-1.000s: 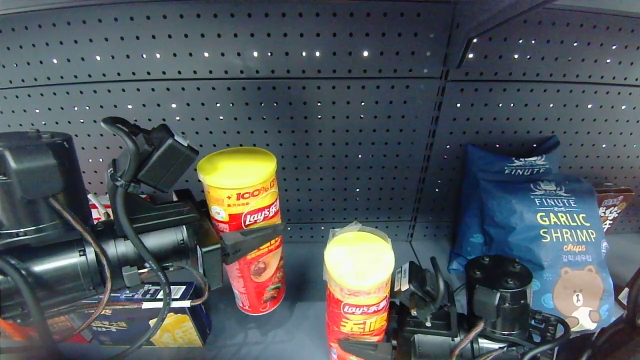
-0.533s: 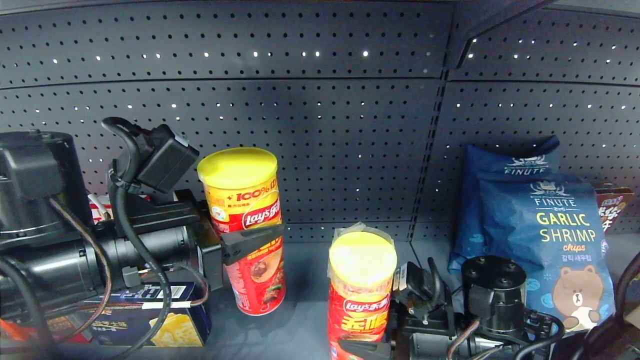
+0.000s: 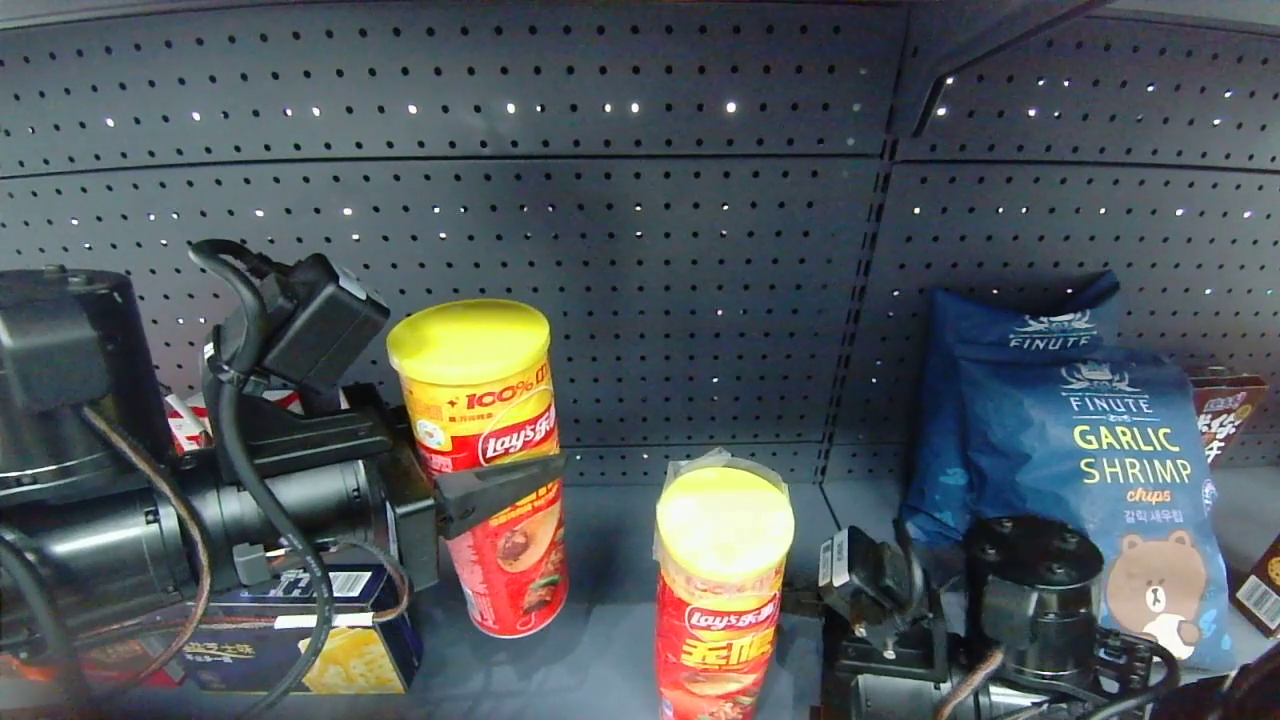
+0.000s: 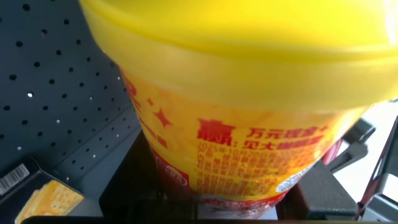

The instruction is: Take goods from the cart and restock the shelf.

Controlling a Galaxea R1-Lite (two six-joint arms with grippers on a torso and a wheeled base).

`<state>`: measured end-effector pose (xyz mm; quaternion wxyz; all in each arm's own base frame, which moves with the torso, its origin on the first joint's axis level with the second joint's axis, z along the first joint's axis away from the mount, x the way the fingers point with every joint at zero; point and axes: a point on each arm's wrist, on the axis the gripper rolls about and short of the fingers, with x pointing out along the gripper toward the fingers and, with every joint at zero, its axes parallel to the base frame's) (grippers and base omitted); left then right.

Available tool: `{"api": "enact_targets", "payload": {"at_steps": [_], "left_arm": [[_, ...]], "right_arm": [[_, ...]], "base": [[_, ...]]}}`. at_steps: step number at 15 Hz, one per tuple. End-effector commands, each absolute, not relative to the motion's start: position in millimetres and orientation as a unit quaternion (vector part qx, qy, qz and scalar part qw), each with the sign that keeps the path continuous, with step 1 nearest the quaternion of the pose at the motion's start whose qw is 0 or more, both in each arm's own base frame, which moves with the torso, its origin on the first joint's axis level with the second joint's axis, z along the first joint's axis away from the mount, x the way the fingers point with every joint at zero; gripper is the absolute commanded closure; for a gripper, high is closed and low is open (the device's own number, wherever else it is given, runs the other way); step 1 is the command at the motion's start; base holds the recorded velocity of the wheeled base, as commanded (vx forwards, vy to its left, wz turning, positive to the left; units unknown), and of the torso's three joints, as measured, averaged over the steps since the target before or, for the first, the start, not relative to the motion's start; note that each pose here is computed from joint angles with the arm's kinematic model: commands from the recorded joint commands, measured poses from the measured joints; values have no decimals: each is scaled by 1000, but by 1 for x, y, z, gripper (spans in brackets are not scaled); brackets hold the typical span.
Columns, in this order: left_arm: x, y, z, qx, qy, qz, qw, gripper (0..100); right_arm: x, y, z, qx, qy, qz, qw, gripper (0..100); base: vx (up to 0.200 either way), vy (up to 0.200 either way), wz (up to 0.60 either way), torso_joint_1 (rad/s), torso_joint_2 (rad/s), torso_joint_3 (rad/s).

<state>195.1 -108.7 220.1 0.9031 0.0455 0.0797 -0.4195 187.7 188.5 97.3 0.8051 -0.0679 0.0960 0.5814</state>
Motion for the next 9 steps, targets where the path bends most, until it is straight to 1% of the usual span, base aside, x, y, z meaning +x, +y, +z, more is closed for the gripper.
{"api": "enact_targets", "payload": {"at_steps": [1,2,3,7,8,9], "left_arm": [[193,-108,220,45,79,-420,903,100],[192,-107,219,46,80,-420,903,100],[192,-107,219,46,80,-420,903,100],[190,-108,220,46,77,-422,902,100],[188,-107,222,45,73,-422,903,100],[187,-106,222,45,72,-421,903,100]], "right_arm": [[179,177,112,-65,71,577,811,0],[171,167,132,-63,35,558,827,0],[165,159,145,-60,13,554,830,0],[127,124,187,-57,-17,545,837,0],[117,111,197,-58,-22,517,854,0],[106,97,204,-60,-18,466,883,0]], "base": [[0,0,0,0,0,0],[0,0,0,0,0,0],[0,0,0,0,0,0],[0,0,0,0,0,0],[0,0,0,0,0,0],[0,0,0,0,0,0]]}}
